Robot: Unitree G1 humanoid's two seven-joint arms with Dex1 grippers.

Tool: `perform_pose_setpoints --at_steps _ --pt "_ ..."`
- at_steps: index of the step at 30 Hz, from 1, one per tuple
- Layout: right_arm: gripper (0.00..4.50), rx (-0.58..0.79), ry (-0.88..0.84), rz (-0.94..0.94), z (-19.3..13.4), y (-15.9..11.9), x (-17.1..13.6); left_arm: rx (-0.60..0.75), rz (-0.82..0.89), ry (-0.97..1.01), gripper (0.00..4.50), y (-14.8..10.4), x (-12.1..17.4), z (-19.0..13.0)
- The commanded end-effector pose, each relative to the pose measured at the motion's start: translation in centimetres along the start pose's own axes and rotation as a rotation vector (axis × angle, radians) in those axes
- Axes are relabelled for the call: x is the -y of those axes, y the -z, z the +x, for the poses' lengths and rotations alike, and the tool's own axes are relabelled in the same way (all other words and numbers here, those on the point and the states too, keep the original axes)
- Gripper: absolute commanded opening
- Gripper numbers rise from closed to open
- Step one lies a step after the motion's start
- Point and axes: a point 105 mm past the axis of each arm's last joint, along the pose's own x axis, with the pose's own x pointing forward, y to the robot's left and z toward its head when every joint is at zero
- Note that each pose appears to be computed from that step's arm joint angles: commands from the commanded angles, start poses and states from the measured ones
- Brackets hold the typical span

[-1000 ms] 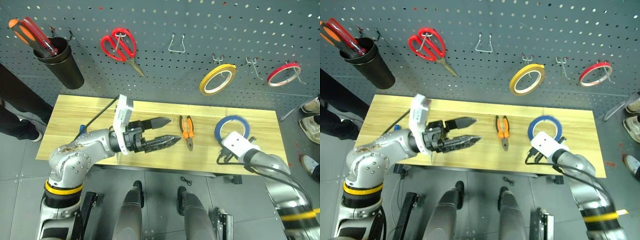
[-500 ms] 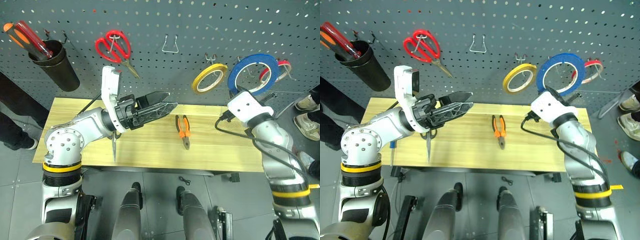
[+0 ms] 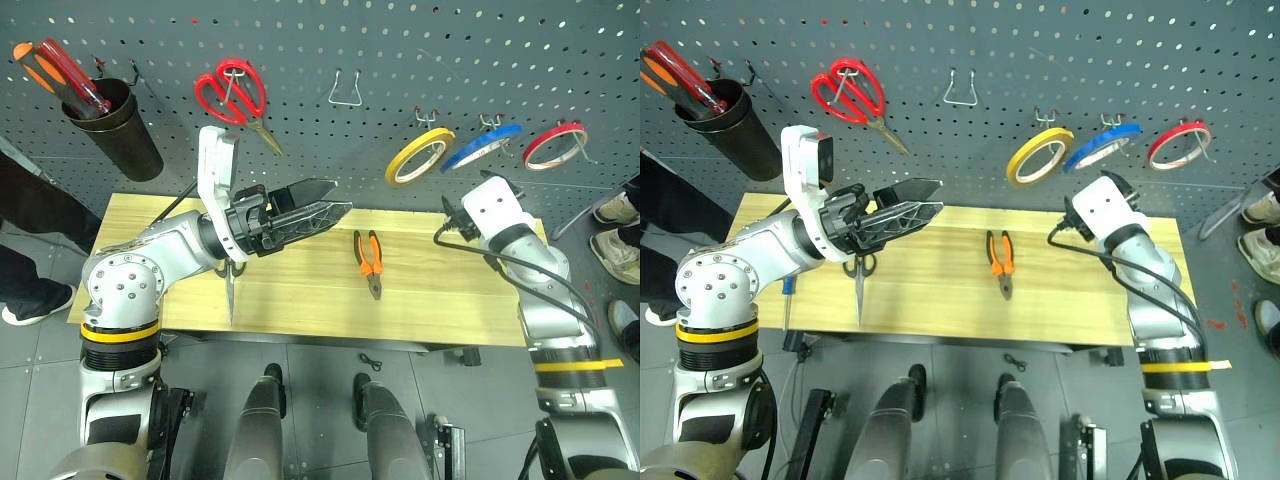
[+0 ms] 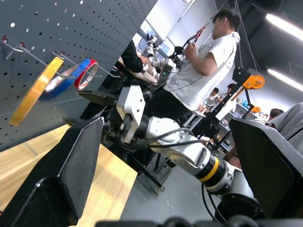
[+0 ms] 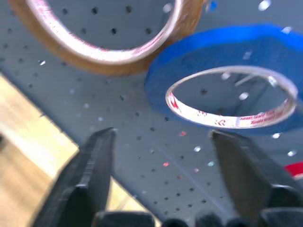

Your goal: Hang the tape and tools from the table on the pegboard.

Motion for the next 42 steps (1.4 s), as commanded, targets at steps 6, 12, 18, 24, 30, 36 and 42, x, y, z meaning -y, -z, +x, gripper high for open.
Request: perform_pose_setpoints --at_steps 6,12,18,24,30,36,42 --pt "4.48 -0.233 -0.422 0.311 -4.3 1.3 -7.5 -0.214 0.031 -0.164 4.5 5.1 -0.2 -5.9" --pt "4.48 -0.404 -0.584 0.586 -2.3 -0.9 -12.0 -0.256 -0.035 -0.322 4.5 6.7 -0.3 -10.7" --pt "4.48 -0.519 -0.503 0.664 2.0 -0.9 -12.5 -0.219 -0.055 -0.384 4.5 6.2 0.1 -12.4" --pt "4.48 -0.566 -0.453 0.659 5.0 -0.7 -13.2 -0.201 -0.051 -0.433 4.5 6.1 0.5 -13.5" --pt "4.48 -0.58 -0.394 0.622 6.4 0.6 -13.2 -0.178 -0.051 -0.457 4.5 5.9 0.9 -13.6" --pt "4.48 -0.643 -0.364 0.626 6.7 2.1 -13.8 -0.183 -0.046 -0.465 4.5 5.8 1.2 -13.7" --pt "4.48 -0.684 -0.403 0.671 6.5 2.5 -14.9 -0.183 -0.045 -0.46 4.5 5.8 1.4 -13.6"
